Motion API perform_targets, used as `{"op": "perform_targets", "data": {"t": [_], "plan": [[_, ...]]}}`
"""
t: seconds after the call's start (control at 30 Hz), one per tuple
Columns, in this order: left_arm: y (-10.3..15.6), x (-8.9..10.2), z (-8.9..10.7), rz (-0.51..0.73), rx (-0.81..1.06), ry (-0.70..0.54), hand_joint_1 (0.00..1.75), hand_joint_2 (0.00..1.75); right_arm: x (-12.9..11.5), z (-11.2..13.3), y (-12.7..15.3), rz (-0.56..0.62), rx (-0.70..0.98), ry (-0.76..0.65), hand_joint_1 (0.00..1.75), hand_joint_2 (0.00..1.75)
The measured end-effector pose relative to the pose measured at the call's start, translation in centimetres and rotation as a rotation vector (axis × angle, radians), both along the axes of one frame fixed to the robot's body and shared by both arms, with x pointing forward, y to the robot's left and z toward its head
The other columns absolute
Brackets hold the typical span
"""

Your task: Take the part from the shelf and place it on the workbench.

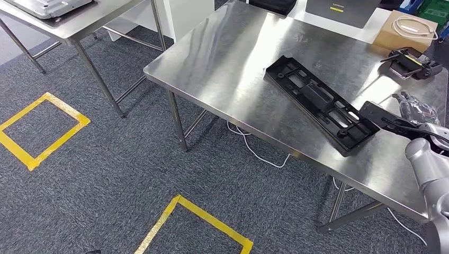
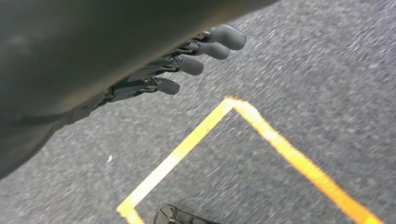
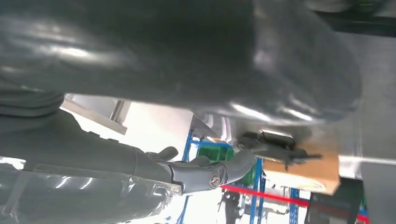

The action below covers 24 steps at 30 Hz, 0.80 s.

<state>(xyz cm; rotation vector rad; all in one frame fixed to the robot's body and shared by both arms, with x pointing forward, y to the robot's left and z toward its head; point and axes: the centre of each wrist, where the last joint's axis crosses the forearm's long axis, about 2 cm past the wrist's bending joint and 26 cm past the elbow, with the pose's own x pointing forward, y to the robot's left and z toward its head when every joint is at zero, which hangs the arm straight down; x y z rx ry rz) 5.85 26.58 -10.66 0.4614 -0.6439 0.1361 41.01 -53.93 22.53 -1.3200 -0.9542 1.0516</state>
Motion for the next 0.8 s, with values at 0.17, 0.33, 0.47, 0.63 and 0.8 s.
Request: {"op": "perform_targets", "data": {"t": [0.17,0.33,0.47,0.63,0.8], "plan": [[0.0,0.5,0.1,-0.003,0.009,-0.013,0.0,0.0,0.5,1.0,0.3,0.001,-0.011,-0.056,0.0,0.0],[0.5,0.7,0.1,-0.002,0.025,-0.021,0.0,0.0,0.3,0.5,0.4,0.005,-0.016,-0.045,0.0,0.0],[0.6,0.7,0.1,-0.002,0.025,-0.02,0.0,0.0,0.3,0.5,0.3,0.004,-0.018,-0.045,0.0,0.0],[0.3,0.9,0.1,-0.004,0.02,-0.025,0.0,0.0,0.5,1.8,0.1,0.001,-0.028,-0.081,0.0,1.31],[0.4,0.9,0.1,0.0,0.022,-0.028,0.0,0.0,1.1,2.5,0.6,0.01,-0.031,-0.138,0.0,1.31]]}}
